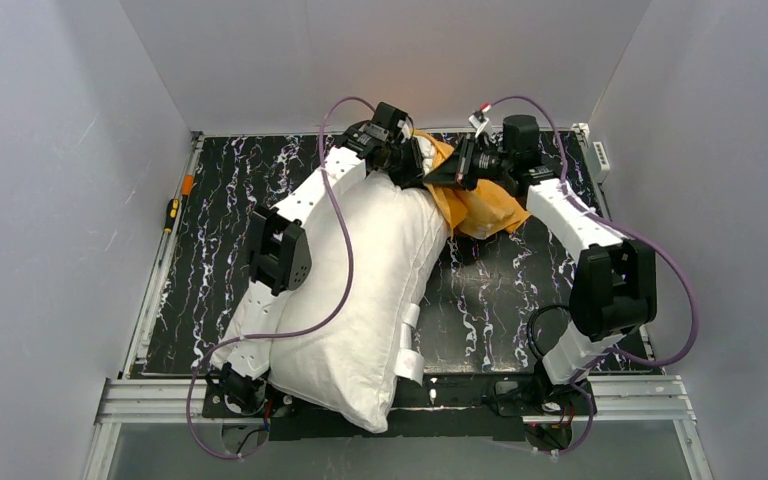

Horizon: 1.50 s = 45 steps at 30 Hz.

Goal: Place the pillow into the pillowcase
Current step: Stuff the pillow into the pillowcase.

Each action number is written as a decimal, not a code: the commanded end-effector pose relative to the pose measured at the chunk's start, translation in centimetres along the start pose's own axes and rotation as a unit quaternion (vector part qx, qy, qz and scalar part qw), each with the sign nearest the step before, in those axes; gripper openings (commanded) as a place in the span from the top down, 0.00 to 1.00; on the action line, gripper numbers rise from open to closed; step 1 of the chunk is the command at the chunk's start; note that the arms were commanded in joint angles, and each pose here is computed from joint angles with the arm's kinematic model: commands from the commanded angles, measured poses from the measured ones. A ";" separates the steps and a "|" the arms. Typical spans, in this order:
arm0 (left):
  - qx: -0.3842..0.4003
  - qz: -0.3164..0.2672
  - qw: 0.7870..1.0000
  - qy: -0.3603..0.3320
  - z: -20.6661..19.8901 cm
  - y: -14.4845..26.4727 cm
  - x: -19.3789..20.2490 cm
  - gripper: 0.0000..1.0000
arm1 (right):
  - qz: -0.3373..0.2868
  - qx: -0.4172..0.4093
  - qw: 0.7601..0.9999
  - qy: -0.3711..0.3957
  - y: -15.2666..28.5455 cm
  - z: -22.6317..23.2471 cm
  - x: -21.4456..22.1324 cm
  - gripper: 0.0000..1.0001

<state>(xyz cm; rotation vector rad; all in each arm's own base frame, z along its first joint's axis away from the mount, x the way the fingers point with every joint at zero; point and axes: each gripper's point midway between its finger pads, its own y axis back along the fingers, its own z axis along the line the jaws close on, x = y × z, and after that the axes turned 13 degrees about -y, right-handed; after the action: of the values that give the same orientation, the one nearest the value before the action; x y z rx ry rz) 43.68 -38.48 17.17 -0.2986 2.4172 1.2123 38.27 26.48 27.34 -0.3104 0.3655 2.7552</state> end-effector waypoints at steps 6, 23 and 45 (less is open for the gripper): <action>0.014 -0.092 0.994 -0.061 -1.9 8.9 -0.8 0.56 | 0.198 0.157 0.967 -0.034 2.7 -7.1 8.9 0.99; -0.033 -0.045 0.995 -0.081 1.5 2.6 0.4 0.75 | 0.090 0.166 0.981 0.043 4.2 -2.5 3.1 0.99; -0.278 0.105 0.954 -0.040 11.5 -4.8 8.4 0.98 | 0.059 -0.190 0.963 0.182 9.5 17.3 4.9 0.99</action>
<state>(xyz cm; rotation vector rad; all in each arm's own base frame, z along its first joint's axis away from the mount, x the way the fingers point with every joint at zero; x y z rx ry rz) 44.14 -39.17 14.19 -0.3334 2.2035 1.3974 36.22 21.66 28.34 -0.3752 0.6316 2.6553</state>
